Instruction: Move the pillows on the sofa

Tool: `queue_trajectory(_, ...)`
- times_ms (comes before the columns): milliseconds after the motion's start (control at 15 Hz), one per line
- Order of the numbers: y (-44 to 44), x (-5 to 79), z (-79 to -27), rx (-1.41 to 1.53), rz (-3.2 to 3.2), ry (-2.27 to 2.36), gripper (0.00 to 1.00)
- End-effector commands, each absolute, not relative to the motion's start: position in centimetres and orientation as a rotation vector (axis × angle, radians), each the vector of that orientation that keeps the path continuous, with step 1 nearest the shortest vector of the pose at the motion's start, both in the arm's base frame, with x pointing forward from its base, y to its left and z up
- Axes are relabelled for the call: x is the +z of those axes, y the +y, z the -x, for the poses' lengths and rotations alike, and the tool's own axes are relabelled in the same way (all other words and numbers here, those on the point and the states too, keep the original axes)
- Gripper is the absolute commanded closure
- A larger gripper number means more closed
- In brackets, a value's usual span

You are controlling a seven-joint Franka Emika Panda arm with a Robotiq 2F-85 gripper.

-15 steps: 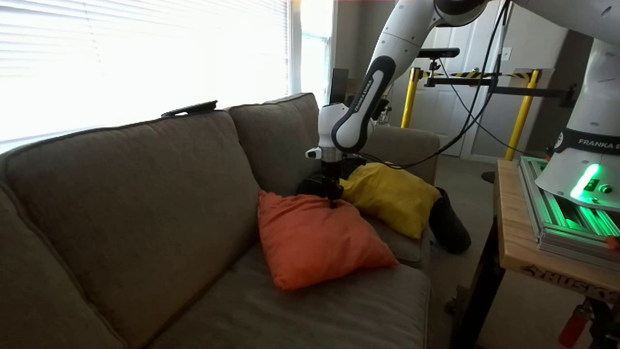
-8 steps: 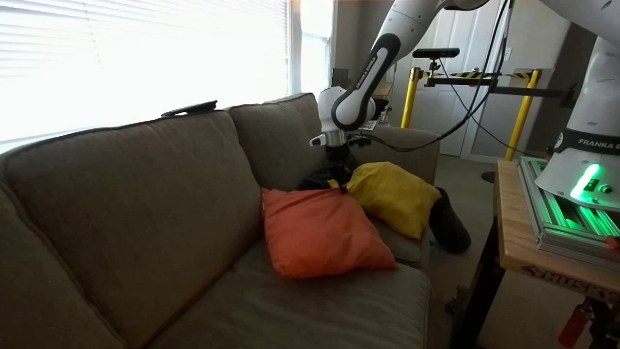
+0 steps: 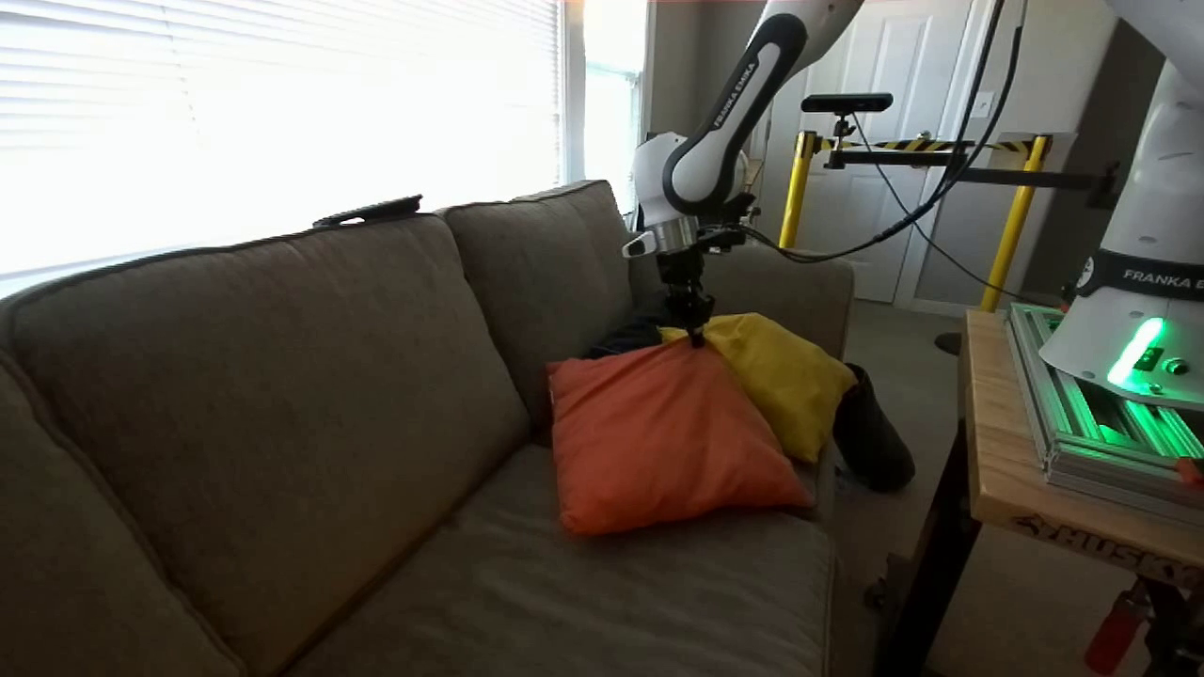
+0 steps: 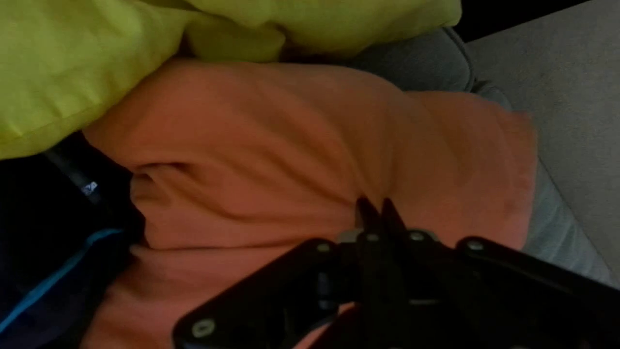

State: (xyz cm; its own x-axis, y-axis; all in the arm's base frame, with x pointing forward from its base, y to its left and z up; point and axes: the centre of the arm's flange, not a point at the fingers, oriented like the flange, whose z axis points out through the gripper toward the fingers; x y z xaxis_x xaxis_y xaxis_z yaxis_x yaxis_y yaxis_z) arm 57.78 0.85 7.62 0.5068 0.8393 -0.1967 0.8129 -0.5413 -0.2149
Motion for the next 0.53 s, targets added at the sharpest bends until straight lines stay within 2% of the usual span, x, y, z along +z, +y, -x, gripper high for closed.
queue_trajectory(0, 0.1, 11.3, -55.7, 0.458, 2.619, -1.438, 0.99)
queue_trajectory(467, 1.4, 13.3, -55.2, 0.317, 2.543, -1.389, 0.99)
